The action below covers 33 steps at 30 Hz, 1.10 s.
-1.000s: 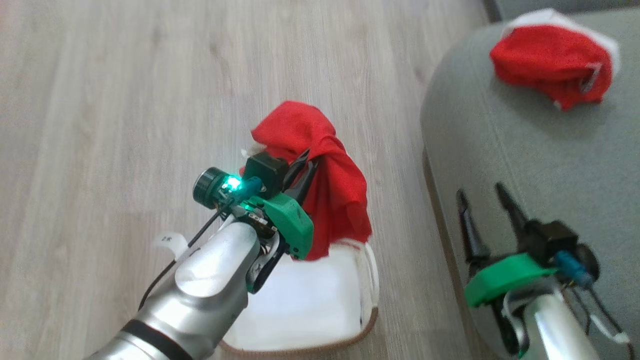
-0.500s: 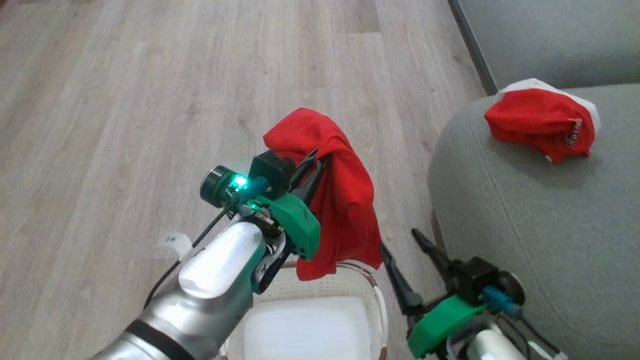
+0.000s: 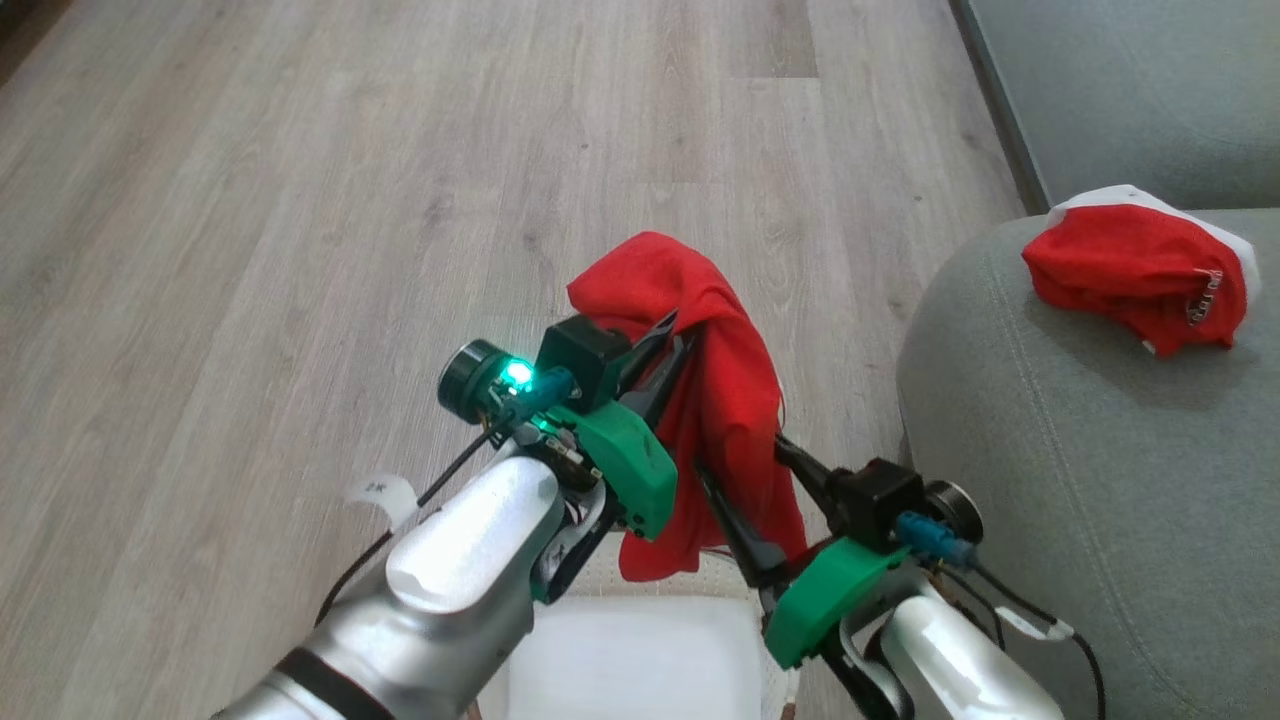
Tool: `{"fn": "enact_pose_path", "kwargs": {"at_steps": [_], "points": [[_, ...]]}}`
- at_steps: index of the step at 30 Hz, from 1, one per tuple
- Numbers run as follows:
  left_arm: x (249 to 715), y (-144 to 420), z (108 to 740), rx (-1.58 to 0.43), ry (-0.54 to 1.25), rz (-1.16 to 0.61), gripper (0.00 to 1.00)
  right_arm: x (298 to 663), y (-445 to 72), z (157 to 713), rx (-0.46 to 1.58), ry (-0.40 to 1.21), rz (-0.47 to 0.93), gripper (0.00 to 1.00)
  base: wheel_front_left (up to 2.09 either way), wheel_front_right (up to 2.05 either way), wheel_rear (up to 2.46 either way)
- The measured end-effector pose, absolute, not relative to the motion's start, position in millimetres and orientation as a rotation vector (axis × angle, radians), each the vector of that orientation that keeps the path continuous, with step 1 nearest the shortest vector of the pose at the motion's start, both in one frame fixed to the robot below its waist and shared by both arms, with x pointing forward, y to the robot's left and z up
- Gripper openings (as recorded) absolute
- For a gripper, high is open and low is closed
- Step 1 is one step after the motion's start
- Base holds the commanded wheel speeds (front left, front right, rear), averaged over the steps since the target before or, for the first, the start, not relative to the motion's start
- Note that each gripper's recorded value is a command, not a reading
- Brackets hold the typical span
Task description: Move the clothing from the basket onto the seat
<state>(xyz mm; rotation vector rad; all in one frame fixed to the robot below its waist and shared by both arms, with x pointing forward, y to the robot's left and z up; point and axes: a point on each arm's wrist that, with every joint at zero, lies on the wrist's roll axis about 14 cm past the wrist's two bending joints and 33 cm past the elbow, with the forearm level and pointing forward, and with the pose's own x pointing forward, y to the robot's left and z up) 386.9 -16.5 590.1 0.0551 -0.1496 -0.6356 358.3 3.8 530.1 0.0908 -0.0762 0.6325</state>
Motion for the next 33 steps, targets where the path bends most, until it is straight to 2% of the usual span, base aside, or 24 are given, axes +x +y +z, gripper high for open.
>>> {"fn": "enact_pose_path", "kwargs": {"at_steps": [3, 4, 5, 6, 7, 13, 14, 15, 16, 17, 18, 25, 33], "points": [[385.4, -13.8, 583.2, 0.048, -0.133, -0.627, 0.0, 363.1, 7.5, 534.7, 0.103, -0.082, 0.642, 1.0, 0.0, 0.0, 0.0], [384.9, -13.3, 580.8, 0.047, -0.128, -0.625, 0.0, 364.2, 8.0, 535.0, 0.106, -0.081, 0.642, 0.89, 0.0, 0.0, 0.0], [384.7, -12.8, 579.3, 0.047, -0.124, -0.623, 0.0, 365.0, 8.2, 534.4, 0.109, -0.078, 0.642, 0.57, 0.0, 0.0, 0.0], [385.0, -11.8, 578.1, 0.042, -0.12, -0.618, 0.0, 365.5, 8.3, 533.5, 0.11, -0.075, 0.642, 0.43, 0.0, 0.0, 0.0], [385.2, -10.9, 576.8, 0.036, -0.115, -0.613, 0.0, 365.9, 8.1, 532.2, 0.11, -0.07, 0.641, 0.0, 0.0, 0.0, 0.0], [386.7, -11.1, 571.9, 0.019, -0.103, -0.604, 0.0, 370.6, -0.8, 530.6, 0.118, -0.066, 0.611, 0.0, 0.0, 0.0, 0.0], [387.6, -11.5, 572.3, 0.015, -0.106, -0.602, 0.03, 372.4, -4.6, 531.1, 0.12, -0.068, 0.598, 0.0, 0.0, 0.0, 0.0], [388.5, -11.8, 571.7, 0.013, -0.105, -0.6, 0.22, 374.2, -8.5, 532.0, 0.123, -0.071, 0.585, 0.0, 0.0, 0.0, 0.0], [388.8, -13.1, 570.8, 0.011, -0.103, -0.602, 0.47, 376.0, -12.7, 532.7, 0.124, -0.075, 0.572, 0.0, 0.0, 0.0, 0.0], [389.0, -14.3, 569.6, 0.008, -0.101, -0.605, 0.84, 377.7, -17.0, 533.5, 0.124, -0.079, 0.558, 0.0, 0.0, 0.0, 0.0], [389.0, -15.8, 568.3, 0.003, -0.101, -0.609, 1.0, 379.6, -21.9, 534.3, 0.122, -0.083, 0.543, 0.0, 0.0, 0.0, 0.0], [389.5, -27.4, 547.6, -0.033, -0.047, -0.635, 1.0, 392.4, -65.3, 542.4, 0.104, -0.122, 0.413, 0.0, 0.0, 0.0, 0.0], [380.5, -66.6, 525.9, -0.044, 0.005, -0.755, 1.0, 397.9, -137.6, 554.0, 0.047, -0.174, 0.21, 0.0, 0.0, 0.0, 0.0]]}}
